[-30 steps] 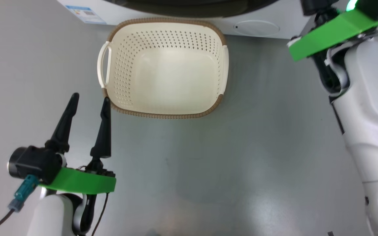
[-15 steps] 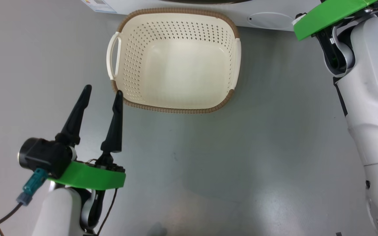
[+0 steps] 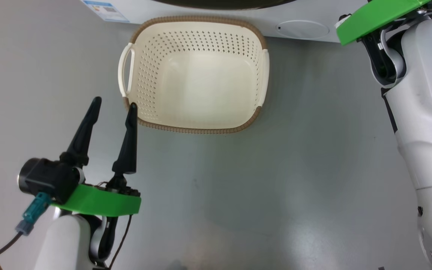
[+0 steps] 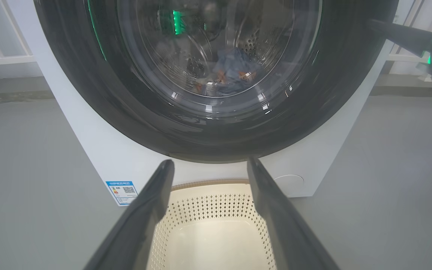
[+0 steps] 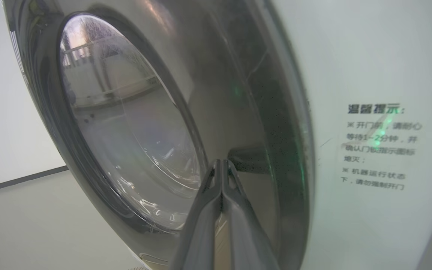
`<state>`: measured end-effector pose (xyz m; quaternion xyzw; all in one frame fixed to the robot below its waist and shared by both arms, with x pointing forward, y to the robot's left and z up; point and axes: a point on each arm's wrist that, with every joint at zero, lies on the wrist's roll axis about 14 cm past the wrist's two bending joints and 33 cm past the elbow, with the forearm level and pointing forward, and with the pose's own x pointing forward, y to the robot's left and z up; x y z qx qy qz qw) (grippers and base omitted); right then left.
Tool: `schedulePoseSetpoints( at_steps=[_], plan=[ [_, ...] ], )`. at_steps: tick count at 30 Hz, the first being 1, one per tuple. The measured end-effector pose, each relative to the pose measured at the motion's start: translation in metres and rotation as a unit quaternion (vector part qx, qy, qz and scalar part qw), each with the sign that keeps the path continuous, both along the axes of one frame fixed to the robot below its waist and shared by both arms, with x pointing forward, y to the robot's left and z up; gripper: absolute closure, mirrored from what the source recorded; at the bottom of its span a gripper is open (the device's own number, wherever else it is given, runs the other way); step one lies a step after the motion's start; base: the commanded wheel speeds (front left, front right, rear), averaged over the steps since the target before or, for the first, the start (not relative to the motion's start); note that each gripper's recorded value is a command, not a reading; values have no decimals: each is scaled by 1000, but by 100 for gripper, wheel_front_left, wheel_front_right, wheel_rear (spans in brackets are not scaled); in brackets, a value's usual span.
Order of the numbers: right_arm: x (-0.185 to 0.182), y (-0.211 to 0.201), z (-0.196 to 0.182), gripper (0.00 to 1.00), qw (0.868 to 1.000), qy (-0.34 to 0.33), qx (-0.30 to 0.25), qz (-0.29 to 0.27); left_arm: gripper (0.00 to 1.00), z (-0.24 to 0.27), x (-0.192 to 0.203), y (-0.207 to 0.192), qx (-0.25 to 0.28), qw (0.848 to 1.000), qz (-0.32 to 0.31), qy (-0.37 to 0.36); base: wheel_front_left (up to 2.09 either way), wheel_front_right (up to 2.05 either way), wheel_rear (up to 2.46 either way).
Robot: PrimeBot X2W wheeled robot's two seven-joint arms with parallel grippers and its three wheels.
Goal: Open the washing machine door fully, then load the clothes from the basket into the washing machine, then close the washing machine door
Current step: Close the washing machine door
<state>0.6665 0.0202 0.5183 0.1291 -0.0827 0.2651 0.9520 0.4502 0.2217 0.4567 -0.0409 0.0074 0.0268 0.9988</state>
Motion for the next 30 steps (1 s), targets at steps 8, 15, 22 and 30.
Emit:
schedulePoseSetpoints(
  at_steps=[8, 15, 22, 30],
  plan=[
    [-21, -12, 1, 100, 1000, 9, 6, 3, 0, 11, 2, -5, -3, 1000, -5, -17, 0, 0, 0],
    [-47, -18, 1, 100, 1000, 18, 8, 13, 0, 24, 2, -10, -3, 999, -12, -34, 0, 0, 0],
    [-71, -38, 8, 100, 1000, 14, 0, 3, 0, 30, -6, -13, -2, 999, -20, -39, 0, 0, 0],
    [-100, -72, 14, 85, 999, 15, -2, -31, 0, 39, -13, -17, -6, 998, -27, -49, 0, 0, 0]
  ],
)
